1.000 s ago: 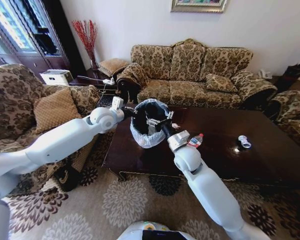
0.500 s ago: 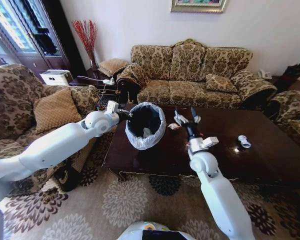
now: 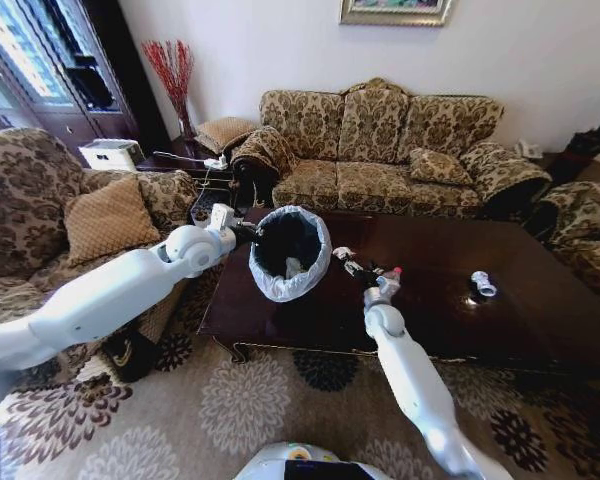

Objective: Move to the front of the table and place the trash on the table into the trash bin.

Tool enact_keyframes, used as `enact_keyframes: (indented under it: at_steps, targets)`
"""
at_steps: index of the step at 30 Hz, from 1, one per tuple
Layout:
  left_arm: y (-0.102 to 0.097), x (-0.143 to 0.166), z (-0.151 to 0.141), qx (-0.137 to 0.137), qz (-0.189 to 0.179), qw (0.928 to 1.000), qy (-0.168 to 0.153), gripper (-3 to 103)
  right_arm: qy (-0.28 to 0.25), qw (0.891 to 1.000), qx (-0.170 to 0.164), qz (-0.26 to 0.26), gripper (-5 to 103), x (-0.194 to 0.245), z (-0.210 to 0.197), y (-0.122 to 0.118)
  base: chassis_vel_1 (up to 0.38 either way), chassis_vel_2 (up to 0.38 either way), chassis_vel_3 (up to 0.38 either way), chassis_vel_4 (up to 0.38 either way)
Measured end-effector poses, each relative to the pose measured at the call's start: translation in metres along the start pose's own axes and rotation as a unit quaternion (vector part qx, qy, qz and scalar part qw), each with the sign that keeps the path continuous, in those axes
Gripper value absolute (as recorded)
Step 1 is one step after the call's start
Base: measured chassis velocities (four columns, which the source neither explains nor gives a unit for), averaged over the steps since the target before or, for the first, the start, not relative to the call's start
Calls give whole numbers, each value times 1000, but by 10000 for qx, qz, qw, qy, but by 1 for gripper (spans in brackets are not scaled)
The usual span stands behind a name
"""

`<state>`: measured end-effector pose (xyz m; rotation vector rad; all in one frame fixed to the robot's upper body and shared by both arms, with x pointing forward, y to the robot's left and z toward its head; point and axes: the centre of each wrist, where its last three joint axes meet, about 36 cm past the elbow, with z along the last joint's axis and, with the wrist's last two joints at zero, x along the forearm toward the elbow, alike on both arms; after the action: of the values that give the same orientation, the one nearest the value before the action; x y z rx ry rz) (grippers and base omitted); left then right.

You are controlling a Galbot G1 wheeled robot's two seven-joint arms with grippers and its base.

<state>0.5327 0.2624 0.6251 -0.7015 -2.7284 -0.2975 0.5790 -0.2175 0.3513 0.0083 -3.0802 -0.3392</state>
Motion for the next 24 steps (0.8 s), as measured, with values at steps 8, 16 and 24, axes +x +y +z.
enact_keyframes:
  at_steps: [8, 16, 24]
  targets:
    - [5, 6, 3, 39, -71, 10000, -8, 0, 93, 10000, 5, -29, 100, 1, 5, 11, -8, -3, 2, -1]
    - [4, 6, 8, 71, -57, 10000, 2, 0, 328, 9994, 129, 18, 100, -1, 14, 8, -9, 2, 2, -6]
    - [5, 11, 10, 68, -71, 10000, 5, 0, 464, 9989, 28, 4, 100, -11, 14, 14, -106, 100, 116, -89]
